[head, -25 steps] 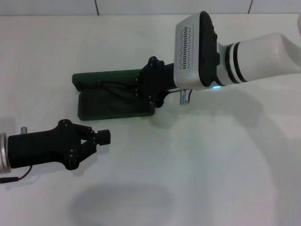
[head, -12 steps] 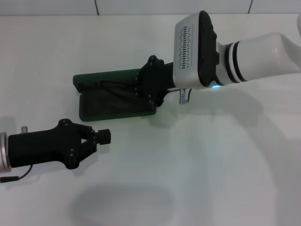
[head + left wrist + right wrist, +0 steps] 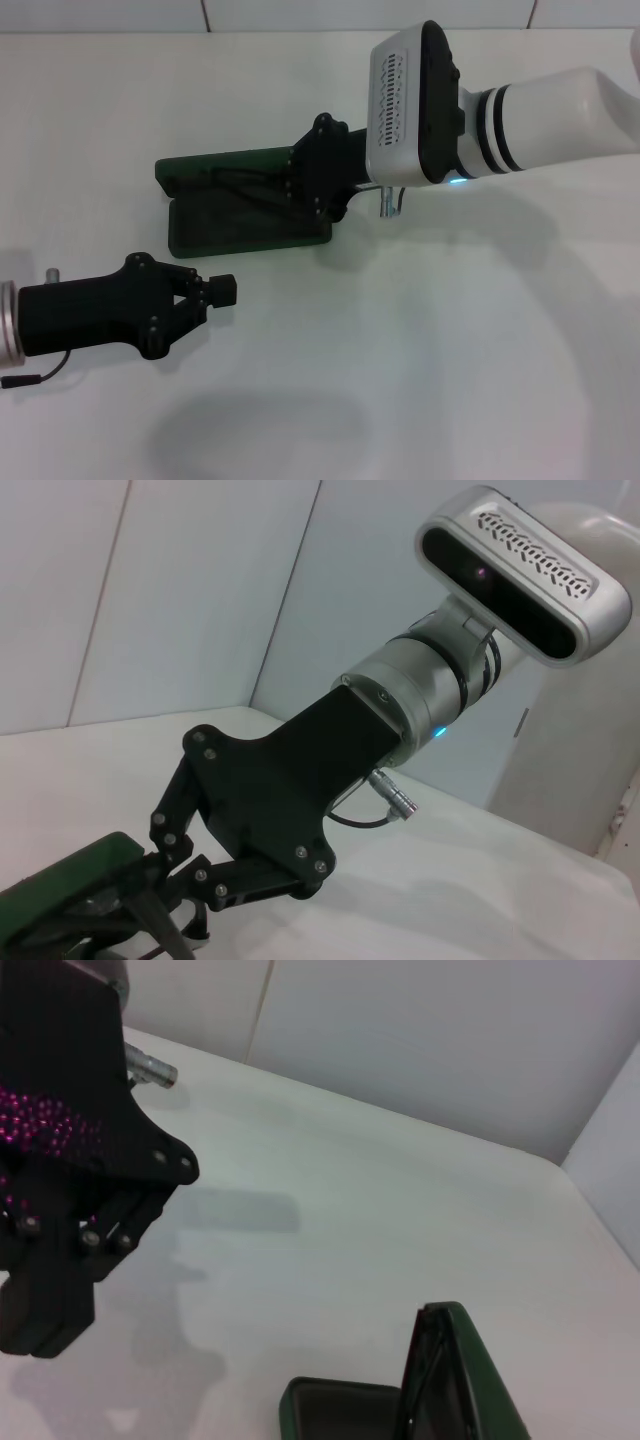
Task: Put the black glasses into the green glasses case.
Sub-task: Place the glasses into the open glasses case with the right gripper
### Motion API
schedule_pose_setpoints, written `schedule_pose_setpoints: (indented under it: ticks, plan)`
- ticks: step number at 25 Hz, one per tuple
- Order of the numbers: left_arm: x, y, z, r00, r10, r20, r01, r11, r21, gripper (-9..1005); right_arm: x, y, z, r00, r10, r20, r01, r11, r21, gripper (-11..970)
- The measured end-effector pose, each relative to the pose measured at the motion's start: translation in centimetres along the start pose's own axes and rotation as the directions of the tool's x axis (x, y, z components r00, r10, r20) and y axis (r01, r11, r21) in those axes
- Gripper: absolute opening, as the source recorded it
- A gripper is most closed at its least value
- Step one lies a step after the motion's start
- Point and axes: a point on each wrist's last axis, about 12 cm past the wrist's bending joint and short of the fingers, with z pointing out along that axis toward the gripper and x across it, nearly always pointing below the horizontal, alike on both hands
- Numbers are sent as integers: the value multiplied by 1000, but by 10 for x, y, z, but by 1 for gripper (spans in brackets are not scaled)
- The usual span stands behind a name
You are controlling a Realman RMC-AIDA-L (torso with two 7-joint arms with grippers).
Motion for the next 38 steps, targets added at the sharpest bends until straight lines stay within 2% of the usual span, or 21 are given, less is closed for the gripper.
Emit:
schedule_pose_setpoints:
  ticks: [19, 29, 33, 38]
  plan:
    - [0, -1, 1, 1000, 0, 3, 0, 1000, 4, 2, 0, -1, 1, 1000, 3, -9, -3, 1000, 22, 125]
    - [2, -2, 0, 1000, -5, 3, 5, 1000, 3, 3, -2, 4, -1, 1000, 9, 22, -10, 1000, 24, 155]
    - [2, -2, -1, 1000, -8, 4, 8, 1000, 1, 3, -1, 8, -7, 997, 40, 62, -43, 998, 37, 164]
    - [2, 0, -1, 1000, -8, 5, 8, 1000, -14, 3, 18, 20, -38, 971, 162, 178, -173, 984, 48, 164]
